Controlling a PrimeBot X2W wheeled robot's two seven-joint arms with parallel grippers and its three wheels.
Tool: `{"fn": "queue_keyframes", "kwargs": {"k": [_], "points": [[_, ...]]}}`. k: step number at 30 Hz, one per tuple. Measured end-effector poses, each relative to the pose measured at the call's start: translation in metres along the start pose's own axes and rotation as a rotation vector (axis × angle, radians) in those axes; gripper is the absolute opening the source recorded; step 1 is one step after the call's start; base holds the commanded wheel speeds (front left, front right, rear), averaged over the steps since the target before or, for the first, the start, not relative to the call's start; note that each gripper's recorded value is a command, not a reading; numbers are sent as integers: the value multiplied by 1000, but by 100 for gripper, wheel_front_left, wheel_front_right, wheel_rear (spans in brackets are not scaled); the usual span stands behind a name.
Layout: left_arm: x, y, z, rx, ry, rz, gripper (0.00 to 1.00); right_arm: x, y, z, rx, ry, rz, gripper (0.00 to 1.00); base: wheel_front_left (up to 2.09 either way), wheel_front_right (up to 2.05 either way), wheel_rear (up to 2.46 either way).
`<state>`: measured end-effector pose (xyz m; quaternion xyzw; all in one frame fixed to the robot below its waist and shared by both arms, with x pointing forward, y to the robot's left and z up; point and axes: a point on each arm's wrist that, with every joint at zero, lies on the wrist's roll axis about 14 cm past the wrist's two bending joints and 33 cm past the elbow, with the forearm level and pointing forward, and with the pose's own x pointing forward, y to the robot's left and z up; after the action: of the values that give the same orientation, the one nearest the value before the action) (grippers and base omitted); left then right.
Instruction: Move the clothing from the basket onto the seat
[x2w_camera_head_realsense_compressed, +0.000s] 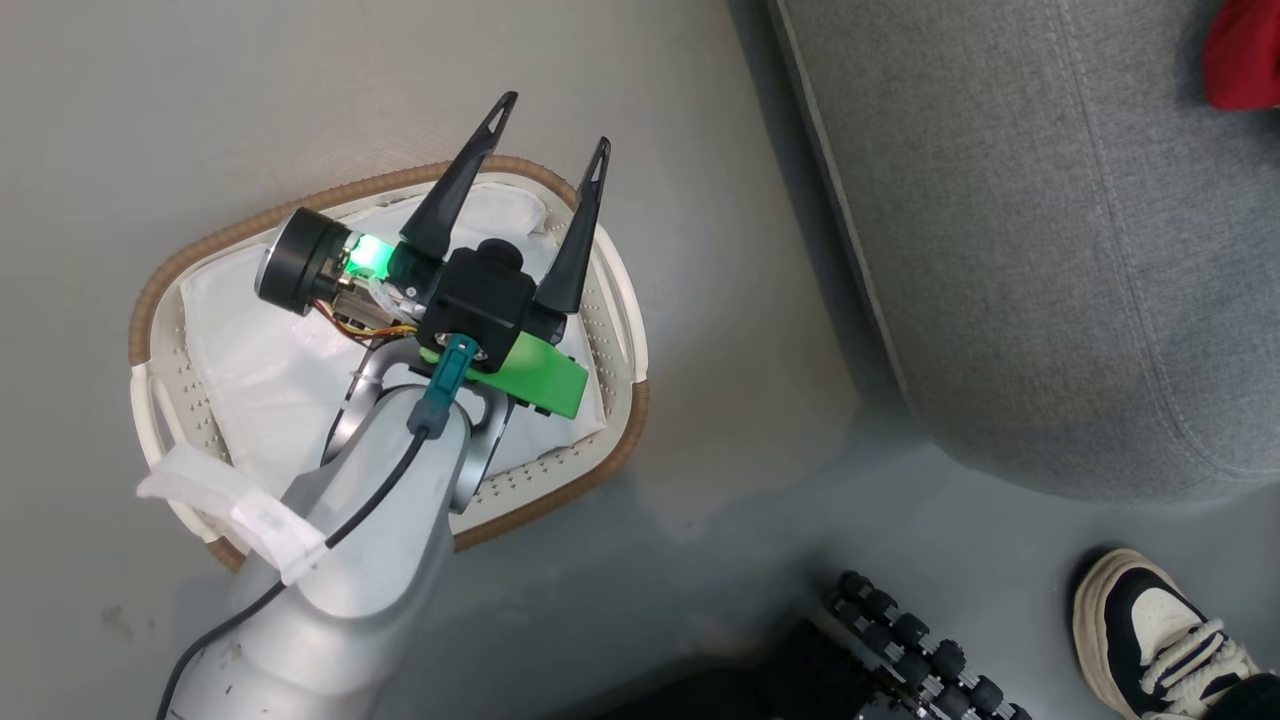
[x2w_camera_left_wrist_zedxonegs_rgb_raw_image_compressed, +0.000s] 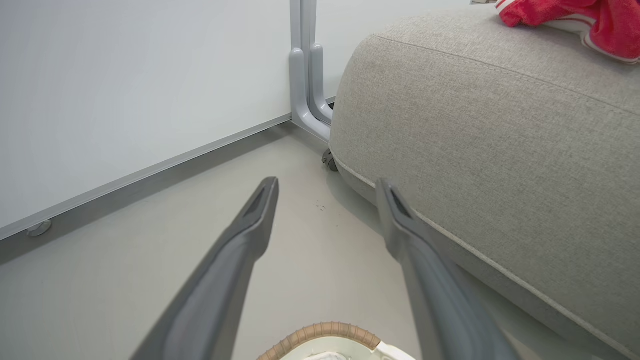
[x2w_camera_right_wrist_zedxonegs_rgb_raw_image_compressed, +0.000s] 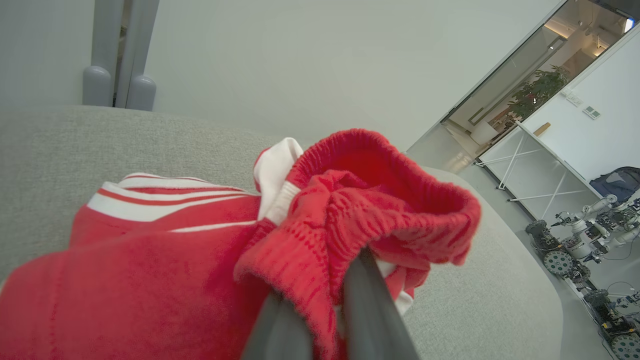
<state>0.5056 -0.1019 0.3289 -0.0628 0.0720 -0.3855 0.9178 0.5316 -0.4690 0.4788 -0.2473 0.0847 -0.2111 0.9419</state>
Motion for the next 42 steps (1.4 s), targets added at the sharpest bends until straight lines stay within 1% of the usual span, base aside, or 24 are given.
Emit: {"fn": "queue_keyframes", "kwargs": {"k": [6,19,24,28,32,38,42], "points": [[0,5,-1,8,5,14,100,-19,16,-14,58,15,13,100,0,0,0],[-9,19,30,44,-36,84,100,-70,20,-30,181,49,-11,100,0,0,0],[-22,26,43,54,-41,135,100,-82,26,-22,219,26,3,100,0,0,0],[-36,31,50,58,-36,178,100,-94,38,-17,241,19,41,100,0,0,0],[-52,39,61,62,-41,233,100,-102,43,-11,253,7,71,100,0,0,0],[-84,55,72,58,-34,338,100,-102,51,12,289,-44,113,100,0,0,0],[-106,65,78,67,-29,405,100,-105,68,29,313,-79,169,100,0,0,0]]}}
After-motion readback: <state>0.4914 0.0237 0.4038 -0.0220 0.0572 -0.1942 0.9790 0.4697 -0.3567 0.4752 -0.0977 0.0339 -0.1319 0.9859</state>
